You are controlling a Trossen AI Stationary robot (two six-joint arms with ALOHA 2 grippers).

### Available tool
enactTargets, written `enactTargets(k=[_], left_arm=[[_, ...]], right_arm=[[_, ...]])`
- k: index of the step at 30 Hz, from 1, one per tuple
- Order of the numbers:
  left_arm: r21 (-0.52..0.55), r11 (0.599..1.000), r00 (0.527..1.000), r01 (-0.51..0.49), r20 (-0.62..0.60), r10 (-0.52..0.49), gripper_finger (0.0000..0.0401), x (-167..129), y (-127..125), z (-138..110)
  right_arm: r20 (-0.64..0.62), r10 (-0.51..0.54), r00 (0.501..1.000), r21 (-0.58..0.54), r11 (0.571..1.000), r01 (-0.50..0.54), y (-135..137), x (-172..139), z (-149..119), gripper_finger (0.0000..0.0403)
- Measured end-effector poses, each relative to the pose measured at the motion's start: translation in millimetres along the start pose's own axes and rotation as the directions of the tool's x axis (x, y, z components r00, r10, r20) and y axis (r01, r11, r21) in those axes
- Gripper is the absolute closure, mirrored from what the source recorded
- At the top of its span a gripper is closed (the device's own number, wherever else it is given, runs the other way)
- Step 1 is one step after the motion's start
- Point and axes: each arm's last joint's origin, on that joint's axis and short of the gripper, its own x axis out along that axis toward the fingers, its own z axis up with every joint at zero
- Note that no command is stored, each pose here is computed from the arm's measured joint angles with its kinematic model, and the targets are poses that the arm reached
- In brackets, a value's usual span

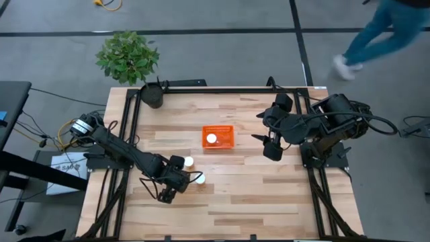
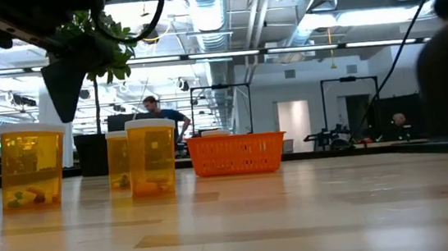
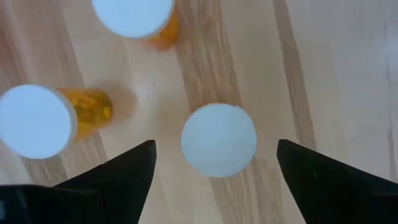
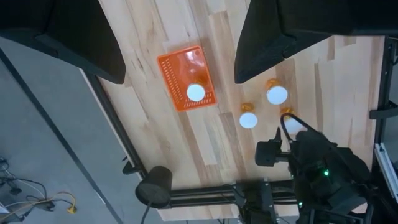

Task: Pick and place pill bottles into a basket
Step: Put the orange pill bottle into the orange basket

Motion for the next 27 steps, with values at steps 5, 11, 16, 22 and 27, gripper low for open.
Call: enactTargets(k=[5, 11, 16, 22, 27], left_arm=[[0.002, 1.000, 1.000, 0.022, 0.022, -0.022, 0.0076, 6.0, -0.4, -1.1], [0.003, 0.999, 0.999, 0.032, 0.036, -0.032, 0.0076, 12.1, -0.3, -3.2], [0.004, 1.000, 0.999, 0.029, 0.044, -0.029, 0.0076, 18.0, 0.7, -6.2], [0.001, 0.999, 0.997, 0.036, 0.062, -0.036, 0.0076, 25.6, 2.1, -9.4], [0.014, 1.000, 0.998, 0.025, 0.060, -0.025, 0.0076, 27.0, 6.8, -9.7]], right_arm=[[-0.002, -0.010, 1.000, 0.008, 1.000, 0.010, -2.8, 1.6, 0.8, 0.0106], [-0.011, -0.019, 1.000, 0.009, 1.000, 0.019, -8.1, 4.8, 2.3, 0.0106], [-0.019, -0.021, 1.000, 0.007, 1.000, 0.021, -12.5, 7.3, 3.4, 0.0106], [-0.022, -0.031, 0.999, 0.010, 0.999, 0.031, -16.0, 9.2, 4.2, 0.0106], [-0.024, -0.034, 0.999, 0.015, 0.999, 0.034, -17.3, 9.9, 4.5, 0.0106]])
